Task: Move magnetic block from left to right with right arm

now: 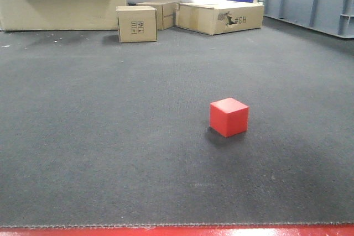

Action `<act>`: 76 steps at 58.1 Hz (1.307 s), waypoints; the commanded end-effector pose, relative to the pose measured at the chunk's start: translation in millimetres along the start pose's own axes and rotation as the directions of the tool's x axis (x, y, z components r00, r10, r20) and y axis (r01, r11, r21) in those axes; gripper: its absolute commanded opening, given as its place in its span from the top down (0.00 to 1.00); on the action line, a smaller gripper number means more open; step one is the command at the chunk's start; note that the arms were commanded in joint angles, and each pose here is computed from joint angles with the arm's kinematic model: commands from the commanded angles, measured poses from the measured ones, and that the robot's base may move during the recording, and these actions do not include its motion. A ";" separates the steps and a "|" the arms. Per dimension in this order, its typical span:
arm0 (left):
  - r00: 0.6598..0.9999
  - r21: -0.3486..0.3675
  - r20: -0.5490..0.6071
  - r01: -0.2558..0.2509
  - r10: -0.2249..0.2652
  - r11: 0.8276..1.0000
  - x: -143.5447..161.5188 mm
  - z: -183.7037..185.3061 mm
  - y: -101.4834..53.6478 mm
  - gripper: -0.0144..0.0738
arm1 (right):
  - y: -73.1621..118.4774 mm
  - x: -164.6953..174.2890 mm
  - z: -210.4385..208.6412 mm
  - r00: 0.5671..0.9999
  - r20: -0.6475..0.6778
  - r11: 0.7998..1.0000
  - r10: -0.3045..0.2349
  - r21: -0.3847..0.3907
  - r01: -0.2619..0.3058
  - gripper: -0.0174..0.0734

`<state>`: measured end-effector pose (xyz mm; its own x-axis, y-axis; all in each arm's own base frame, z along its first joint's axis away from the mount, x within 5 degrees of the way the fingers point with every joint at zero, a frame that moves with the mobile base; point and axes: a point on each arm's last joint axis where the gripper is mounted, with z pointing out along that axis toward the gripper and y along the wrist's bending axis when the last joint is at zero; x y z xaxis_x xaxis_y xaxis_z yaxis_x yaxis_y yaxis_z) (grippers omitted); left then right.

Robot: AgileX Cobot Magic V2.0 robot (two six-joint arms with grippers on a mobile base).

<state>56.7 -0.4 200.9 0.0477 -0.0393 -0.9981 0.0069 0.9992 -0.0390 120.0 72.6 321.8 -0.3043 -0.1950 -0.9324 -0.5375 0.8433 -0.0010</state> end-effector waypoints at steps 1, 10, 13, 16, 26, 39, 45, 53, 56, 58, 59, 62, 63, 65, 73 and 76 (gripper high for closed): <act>0.997 -0.005 0.081 0.011 -0.010 1.000 -5.2 -0.6 0.6 0.98 | -0.5 -5.7 -14.8 0.986 0.169 1.000 0.005 0.015 -0.008 0.74; 0.997 -0.005 0.081 0.011 -0.010 1.000 -5.2 -0.6 0.6 0.98 | 0.3 5.2 -26.0 0.980 0.198 1.000 0.003 0.016 -0.007 0.74; 0.997 -0.005 0.081 0.011 -0.010 1.000 -5.2 -0.6 0.6 0.98 | 0.4 5.9 -26.4 0.980 0.197 1.000 0.003 0.015 -0.007 0.74; 0.997 -0.005 0.081 0.011 -0.010 1.000 -5.2 -0.6 0.6 0.98 | 0.4 6.5 -26.2 0.981 0.194 1.000 0.004 0.015 -0.007 0.74; 0.997 -0.005 0.081 0.011 -0.010 1.000 -5.2 -0.6 0.6 0.98 | 0.4 6.2 -26.3 0.980 0.197 1.000 0.003 0.016 -0.007 0.74; 0.997 -0.005 0.081 0.011 -0.010 1.000 -5.2 -0.6 0.6 0.98 | 0.1 4.4 -26.5 0.975 0.220 1.000 0.006 0.018 -0.011 0.74; 0.997 -0.005 0.081 0.011 -0.010 1.000 -5.2 -0.6 0.6 0.98 | -2.9 3.0 -30.0 0.968 0.250 0.999 -0.008 0.049 -0.005 0.74; 0.997 -0.005 0.081 0.011 -0.010 1.000 -5.2 -0.6 0.6 0.98 | -12.9 11.5 -44.8 0.957 0.290 0.986 -0.025 0.167 -0.025 0.74; 0.997 -0.005 0.081 0.011 -0.010 1.000 -5.2 -0.6 0.6 0.98 | -16.3 18.5 -50.9 0.952 0.302 0.974 -0.041 0.224 -0.029 0.74; 0.997 -0.005 0.081 0.011 -0.010 1.000 -5.2 -0.6 0.6 0.98 | -18.5 24.8 -54.7 0.949 0.311 0.964 -0.049 0.265 -0.037 0.74; 0.997 -0.005 0.081 0.011 -0.010 1.000 -5.2 -0.6 0.6 0.98 | -19.5 29.0 -56.7 0.947 0.318 0.957 -0.052 0.288 -0.044 0.74; 0.997 -0.005 0.081 0.011 -0.010 1.000 -5.2 -0.6 0.6 0.98 | -21.6 40.0 -60.2 0.942 0.331 0.939 -0.056 0.339 -0.064 0.74; 0.997 -0.005 0.081 0.011 -0.010 1.000 -5.2 -0.6 0.6 0.98 | -22.3 45.1 -61.2 0.940 0.338 0.930 -0.058 0.359 -0.072 0.74; 0.997 -0.005 0.081 0.011 -0.010 1.000 -5.2 -0.6 0.6 0.98 | -23.4 54.0 -62.2 0.935 0.349 0.916 -0.063 0.393 -0.085 0.74; 0.997 -0.005 0.081 0.011 -0.010 1.000 -5.2 -0.6 0.6 0.98 | -26.9 89.8 -60.9 0.903 0.424 0.857 -0.074 0.490 -0.160 0.74; 0.997 -0.005 0.081 0.011 -0.010 1.000 -5.2 -0.6 0.6 0.98 | -27.5 103.6 -58.2 0.892 0.444 0.842 -0.088 0.511 -0.171 0.74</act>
<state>56.7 -0.4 200.9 0.0477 -0.0393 -0.9981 0.0069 0.9992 -0.0390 60.1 4.0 243.9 -0.0315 -0.0346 -0.9989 -0.0587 0.9977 -0.0328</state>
